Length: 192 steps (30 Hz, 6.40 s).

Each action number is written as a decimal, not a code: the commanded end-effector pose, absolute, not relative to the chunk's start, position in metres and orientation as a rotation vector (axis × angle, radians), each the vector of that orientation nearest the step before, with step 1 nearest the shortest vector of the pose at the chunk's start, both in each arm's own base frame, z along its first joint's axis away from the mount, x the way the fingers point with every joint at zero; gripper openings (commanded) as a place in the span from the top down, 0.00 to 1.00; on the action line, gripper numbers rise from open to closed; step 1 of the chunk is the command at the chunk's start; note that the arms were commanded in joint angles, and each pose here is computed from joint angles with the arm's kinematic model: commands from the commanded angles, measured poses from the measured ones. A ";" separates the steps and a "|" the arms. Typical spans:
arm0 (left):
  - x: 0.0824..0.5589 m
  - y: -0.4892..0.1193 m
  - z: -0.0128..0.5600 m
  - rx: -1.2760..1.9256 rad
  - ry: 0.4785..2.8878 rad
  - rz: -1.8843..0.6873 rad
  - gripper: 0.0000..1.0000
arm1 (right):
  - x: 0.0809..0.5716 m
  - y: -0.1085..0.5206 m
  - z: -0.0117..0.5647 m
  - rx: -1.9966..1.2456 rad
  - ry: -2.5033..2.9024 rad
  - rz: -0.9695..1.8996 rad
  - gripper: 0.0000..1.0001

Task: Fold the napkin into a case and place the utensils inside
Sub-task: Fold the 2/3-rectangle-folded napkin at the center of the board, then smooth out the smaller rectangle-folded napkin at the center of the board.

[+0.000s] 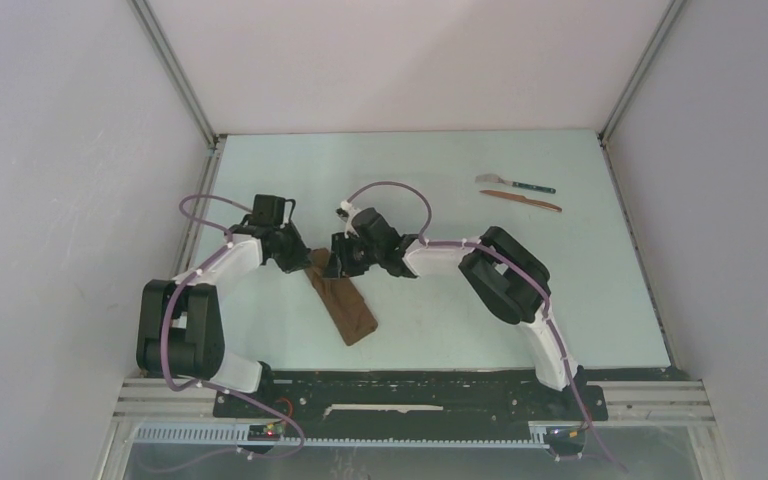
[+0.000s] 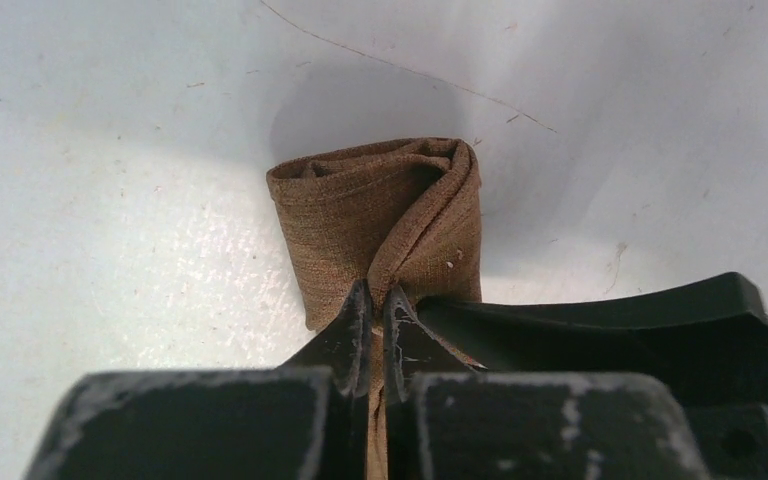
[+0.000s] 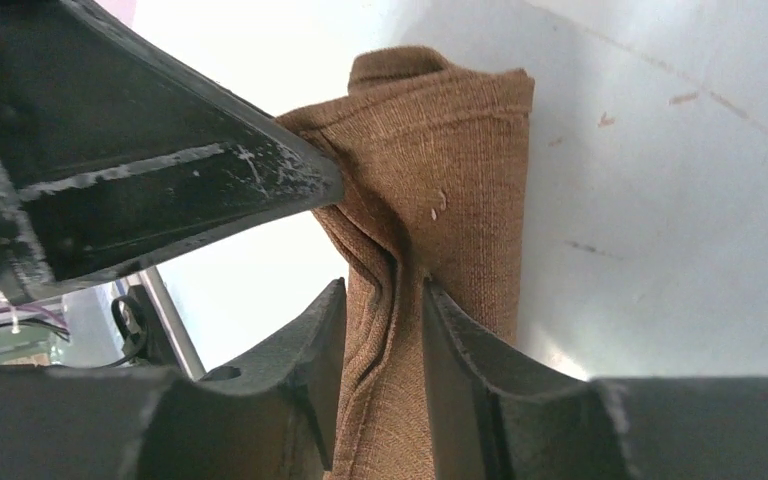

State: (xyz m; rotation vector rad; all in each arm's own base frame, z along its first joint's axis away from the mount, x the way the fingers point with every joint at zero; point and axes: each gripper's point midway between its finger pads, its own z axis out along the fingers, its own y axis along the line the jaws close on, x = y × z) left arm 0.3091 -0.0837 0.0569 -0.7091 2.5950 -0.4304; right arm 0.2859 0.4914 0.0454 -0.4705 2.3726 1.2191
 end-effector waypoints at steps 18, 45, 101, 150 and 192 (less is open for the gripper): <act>0.319 -0.077 0.081 -0.671 2.541 -0.454 1.00 | 0.299 0.527 0.073 -0.672 2.227 1.227 0.54; 0.289 -0.041 0.082 -0.708 2.483 -0.180 0.57 | 0.298 0.527 0.078 -0.460 2.324 1.269 1.00; 0.315 -0.081 0.043 -0.490 2.633 -0.030 0.84 | 0.299 0.516 0.093 -0.320 2.319 1.441 1.00; 0.292 -0.063 0.063 -0.524 2.600 -0.057 1.00 | 0.274 0.525 0.029 -0.512 2.357 1.270 0.74; 0.303 -0.064 0.079 -0.563 2.541 -0.160 1.00 | 0.292 0.552 0.001 -0.371 2.524 1.255 0.81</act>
